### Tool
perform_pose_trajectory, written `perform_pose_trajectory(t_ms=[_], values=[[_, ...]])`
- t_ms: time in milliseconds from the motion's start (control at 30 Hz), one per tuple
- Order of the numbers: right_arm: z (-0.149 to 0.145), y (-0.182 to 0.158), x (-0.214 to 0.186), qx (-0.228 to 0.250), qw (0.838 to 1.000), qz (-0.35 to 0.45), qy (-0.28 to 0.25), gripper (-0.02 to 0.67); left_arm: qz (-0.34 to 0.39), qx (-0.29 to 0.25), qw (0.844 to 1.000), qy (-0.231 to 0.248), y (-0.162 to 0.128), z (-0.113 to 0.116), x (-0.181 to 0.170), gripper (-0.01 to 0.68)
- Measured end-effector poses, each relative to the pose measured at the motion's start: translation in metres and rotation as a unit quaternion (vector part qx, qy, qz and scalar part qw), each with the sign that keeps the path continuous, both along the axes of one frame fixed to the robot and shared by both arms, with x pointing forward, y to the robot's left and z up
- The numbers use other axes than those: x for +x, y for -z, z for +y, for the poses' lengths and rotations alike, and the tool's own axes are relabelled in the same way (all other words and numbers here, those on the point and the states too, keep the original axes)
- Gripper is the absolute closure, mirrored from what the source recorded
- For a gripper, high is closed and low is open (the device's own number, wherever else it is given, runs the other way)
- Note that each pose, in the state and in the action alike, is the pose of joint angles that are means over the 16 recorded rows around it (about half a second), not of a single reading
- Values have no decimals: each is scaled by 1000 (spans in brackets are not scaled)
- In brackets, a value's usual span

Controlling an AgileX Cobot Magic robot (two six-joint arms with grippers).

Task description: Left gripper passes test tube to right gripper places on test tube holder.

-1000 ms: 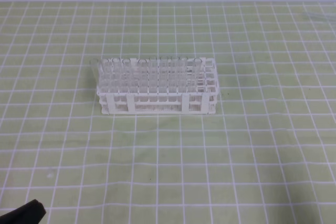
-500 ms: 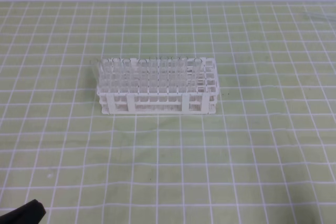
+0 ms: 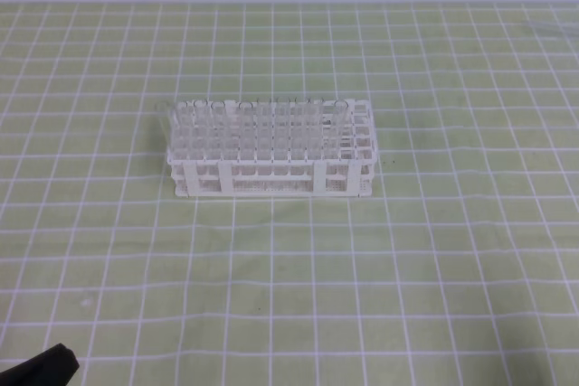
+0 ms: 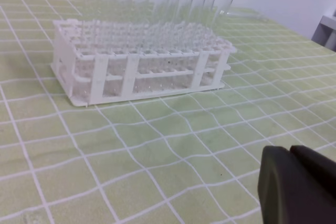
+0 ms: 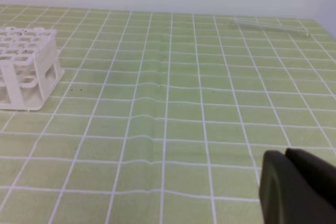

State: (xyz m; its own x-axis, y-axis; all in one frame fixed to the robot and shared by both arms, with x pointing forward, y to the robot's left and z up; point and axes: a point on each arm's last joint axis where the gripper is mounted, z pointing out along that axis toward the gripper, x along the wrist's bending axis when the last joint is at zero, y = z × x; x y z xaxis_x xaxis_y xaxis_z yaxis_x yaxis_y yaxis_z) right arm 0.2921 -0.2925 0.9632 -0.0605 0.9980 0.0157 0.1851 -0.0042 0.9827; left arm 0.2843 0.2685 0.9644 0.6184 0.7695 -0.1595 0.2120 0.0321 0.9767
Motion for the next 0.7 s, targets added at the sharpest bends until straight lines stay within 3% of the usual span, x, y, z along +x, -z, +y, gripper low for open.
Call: perform_pose_trajectory(t_ms=[300,700], values=[[0,0,0,0,1000,-1,0,665,-11,-2,999,-34,-2,3,2,675],[0,0,0,0,1000,-1,0,666,-74,-35,978,-192,-15,17,8,675]])
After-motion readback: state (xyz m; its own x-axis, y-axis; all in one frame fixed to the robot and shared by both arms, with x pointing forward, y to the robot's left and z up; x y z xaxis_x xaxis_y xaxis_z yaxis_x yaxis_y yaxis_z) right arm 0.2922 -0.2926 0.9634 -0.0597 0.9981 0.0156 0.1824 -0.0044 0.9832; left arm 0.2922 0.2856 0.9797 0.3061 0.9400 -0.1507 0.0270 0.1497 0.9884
